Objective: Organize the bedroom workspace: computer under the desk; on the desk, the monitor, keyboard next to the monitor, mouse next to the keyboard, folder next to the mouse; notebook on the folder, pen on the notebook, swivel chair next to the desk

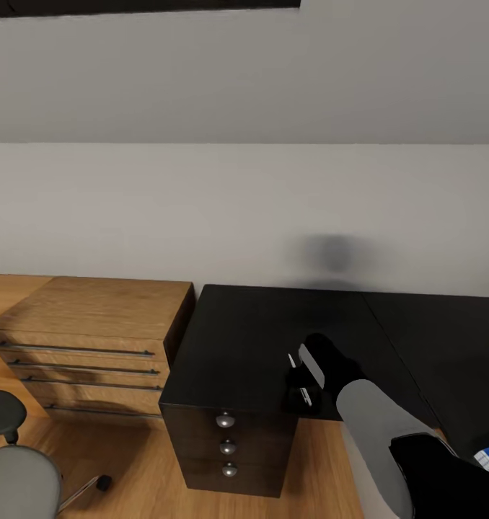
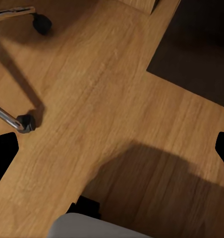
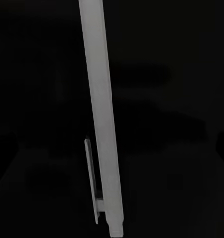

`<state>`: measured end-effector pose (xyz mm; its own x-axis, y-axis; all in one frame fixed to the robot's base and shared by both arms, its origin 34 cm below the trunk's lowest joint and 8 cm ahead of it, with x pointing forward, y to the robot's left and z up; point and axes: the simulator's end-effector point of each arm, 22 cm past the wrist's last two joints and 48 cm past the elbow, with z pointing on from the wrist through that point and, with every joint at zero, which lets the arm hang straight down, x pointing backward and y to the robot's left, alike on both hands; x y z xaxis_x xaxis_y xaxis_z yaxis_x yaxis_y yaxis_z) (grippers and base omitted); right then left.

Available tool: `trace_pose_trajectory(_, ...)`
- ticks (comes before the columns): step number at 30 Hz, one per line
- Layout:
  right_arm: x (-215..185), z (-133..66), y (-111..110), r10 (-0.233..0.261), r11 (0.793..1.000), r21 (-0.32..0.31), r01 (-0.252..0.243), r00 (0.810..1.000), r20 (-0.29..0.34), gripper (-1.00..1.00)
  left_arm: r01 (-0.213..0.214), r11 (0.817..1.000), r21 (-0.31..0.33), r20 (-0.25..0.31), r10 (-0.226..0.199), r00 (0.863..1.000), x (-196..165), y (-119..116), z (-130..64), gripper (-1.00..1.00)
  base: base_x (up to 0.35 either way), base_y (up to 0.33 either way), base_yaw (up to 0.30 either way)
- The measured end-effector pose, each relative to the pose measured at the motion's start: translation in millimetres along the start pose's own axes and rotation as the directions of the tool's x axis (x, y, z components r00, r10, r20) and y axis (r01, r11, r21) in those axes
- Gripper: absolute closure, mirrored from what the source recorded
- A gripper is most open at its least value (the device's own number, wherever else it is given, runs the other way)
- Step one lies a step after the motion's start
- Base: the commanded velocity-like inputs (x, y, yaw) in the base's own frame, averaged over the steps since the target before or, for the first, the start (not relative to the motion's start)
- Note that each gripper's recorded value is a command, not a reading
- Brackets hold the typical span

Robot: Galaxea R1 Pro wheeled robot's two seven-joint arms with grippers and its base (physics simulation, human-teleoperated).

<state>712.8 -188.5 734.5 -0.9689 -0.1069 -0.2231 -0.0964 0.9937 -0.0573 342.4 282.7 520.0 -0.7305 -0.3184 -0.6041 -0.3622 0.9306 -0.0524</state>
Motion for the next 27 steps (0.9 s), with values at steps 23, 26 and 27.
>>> trace_pose_trajectory(23,0.5,0.3,0.3,-0.001,1.0,0.0,0.001,1.0,-0.001,1.0,-0.001,1.0,0.0,0.004,0.001,1.0,-1.0,0.1,0.1,-1.0,0.0,0.0,0.0)
trace_pose_trajectory(26,0.5,0.1,-3.6,-0.013,1.0,0.018,0.013,1.0,-0.002,1.0,-0.001,1.0,0.0,0.004,0.001,1.0,-1.1,0.1,0.1,-1.0,0.0,0.0,0.0)
trace_pose_trajectory(27,0.5,0.2,-3.1,-0.011,1.0,0.016,0.011,1.0,-0.002,1.0,-0.001,1.0,0.0,0.004,0.001,1.0,-1.1,0.1,0.1,-1.0,0.0,0.0,0.0)
